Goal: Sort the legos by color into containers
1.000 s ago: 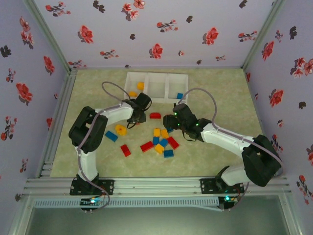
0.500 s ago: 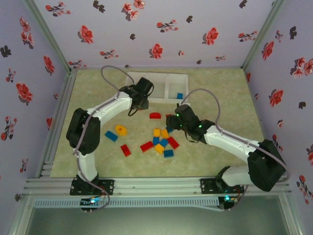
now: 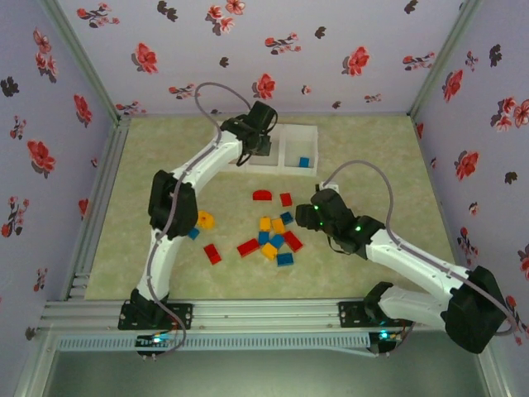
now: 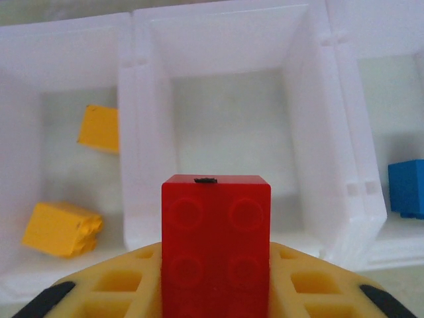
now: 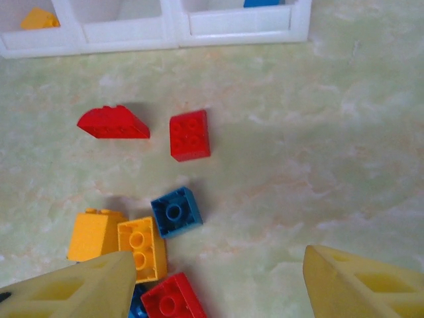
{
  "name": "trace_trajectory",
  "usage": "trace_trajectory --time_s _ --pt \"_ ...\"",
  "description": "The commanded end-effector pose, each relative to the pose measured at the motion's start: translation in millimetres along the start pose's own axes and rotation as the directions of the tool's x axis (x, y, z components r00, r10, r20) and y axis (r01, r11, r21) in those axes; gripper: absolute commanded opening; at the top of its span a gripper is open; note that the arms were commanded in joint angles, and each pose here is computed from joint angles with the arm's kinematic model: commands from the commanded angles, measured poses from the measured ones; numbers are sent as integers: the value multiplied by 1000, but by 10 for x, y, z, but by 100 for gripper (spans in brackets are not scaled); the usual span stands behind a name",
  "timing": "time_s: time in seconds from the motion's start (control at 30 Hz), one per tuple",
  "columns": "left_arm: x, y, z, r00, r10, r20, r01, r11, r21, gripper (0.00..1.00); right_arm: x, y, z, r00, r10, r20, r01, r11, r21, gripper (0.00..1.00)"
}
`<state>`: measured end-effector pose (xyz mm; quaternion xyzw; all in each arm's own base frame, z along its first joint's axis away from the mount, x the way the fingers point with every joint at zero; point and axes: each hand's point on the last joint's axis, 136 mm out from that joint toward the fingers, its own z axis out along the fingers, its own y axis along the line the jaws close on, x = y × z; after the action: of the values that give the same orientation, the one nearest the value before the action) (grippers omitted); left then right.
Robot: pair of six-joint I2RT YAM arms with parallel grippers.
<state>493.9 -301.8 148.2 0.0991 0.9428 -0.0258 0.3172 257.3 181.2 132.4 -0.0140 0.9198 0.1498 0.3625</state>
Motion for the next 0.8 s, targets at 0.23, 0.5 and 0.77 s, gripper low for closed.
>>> trace_trajectory --time_s 0.23,0.5,0.77 --pt "-251 85 330 999 -33 9 32 998 50 49 142 -46 -8 1000 11 -28 -11 1000 23 68" --pt "-302 143 -170 996 -65 57 60 995 83 59 99 -4 54 999 -14 -32 15 999 36 68" --pt "169 315 -730 987 -143 70 135 985 107 61 -3 168 310 995 -77 -62 80 996 45 67"
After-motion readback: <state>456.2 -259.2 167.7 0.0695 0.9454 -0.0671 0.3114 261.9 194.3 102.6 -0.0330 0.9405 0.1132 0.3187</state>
